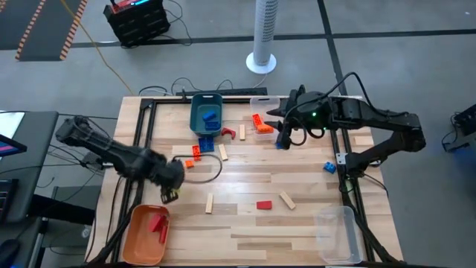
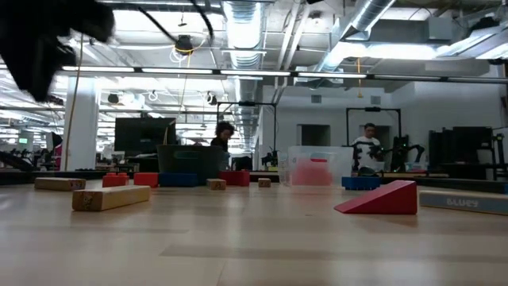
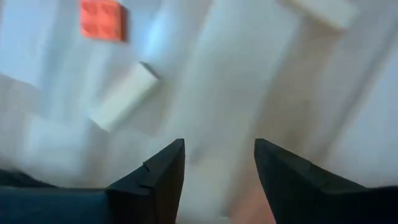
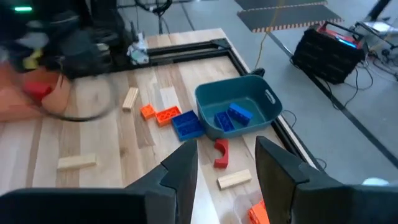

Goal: Sort blocks
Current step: Put the brown block into the bottom transparent bin

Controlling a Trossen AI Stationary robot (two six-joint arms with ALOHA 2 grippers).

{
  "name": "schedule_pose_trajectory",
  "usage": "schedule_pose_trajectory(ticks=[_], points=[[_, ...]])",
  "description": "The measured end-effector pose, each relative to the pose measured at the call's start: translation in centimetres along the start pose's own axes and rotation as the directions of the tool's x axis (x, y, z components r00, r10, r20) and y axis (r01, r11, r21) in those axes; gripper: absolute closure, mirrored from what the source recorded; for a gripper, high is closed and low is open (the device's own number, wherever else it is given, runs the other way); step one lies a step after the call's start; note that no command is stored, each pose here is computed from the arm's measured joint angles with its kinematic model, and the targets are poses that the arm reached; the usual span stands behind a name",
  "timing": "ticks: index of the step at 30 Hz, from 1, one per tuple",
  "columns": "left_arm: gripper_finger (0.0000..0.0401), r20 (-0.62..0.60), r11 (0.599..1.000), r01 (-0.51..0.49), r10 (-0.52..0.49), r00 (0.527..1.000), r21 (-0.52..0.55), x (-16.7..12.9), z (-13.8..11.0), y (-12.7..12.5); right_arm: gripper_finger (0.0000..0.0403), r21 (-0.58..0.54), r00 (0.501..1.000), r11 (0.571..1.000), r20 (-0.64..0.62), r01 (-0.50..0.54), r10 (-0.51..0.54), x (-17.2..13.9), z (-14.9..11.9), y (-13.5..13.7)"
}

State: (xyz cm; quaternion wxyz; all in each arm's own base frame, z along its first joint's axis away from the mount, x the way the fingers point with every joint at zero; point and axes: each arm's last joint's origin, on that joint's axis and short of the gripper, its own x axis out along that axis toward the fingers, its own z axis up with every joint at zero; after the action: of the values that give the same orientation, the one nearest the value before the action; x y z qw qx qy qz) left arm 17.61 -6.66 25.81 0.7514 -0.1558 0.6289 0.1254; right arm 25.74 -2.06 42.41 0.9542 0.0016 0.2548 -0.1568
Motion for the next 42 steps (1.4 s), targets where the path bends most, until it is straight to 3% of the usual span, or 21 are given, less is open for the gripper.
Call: schedule_pose_trajectory(ticks=[5,12,19,26,31,36,39,42], points=[[0.0217,-0.063,0.995,-0.035,0.041,0.997,0.093,2.6,1.7,3.2,0.0249,-0.039,0.999,0.999,-0.025,-0.029,0.028,1.2,-0.2,1.2],[0.0217,-0.103,0.967,-0.032,0.060,0.993,0.252,4.6,2.5,5.8,0.0249,-0.004,0.999,0.999,-0.021,-0.042,0.042,1.1,-0.2,1.7],[0.0217,-0.229,0.874,0.011,0.115,0.967,0.486,7.7,3.1,6.3,0.0249,0.043,0.999,0.998,0.005,-0.043,0.043,1.1,0.1,1.7],[0.0217,-0.327,0.821,-0.003,0.231,0.916,0.571,10.5,3.7,6.3,0.0249,0.074,0.999,0.996,0.003,-0.043,0.042,1.1,0.1,1.7],[0.0217,-0.371,0.795,0.025,0.254,0.893,0.606,11.9,3.9,6.2,0.0249,0.088,0.999,0.995,0.003,-0.041,0.040,1.1,0.0,1.7],[0.0247,-0.370,0.806,0.029,0.239,0.898,0.591,12.5,4.2,6.1,0.0249,0.092,0.999,0.995,-0.003,-0.038,0.038,1.1,0.0,1.7],[0.0294,-0.367,0.836,0.031,0.208,0.907,0.549,12.4,4.3,6.0,0.0249,0.091,0.999,0.995,-0.007,-0.037,0.038,1.1,0.0,1.7],[0.0302,-0.355,0.872,0.056,0.139,0.924,0.486,12.1,4.3,5.8,0.0249,0.091,0.999,0.995,-0.007,-0.037,0.038,1.1,0.0,1.7]])
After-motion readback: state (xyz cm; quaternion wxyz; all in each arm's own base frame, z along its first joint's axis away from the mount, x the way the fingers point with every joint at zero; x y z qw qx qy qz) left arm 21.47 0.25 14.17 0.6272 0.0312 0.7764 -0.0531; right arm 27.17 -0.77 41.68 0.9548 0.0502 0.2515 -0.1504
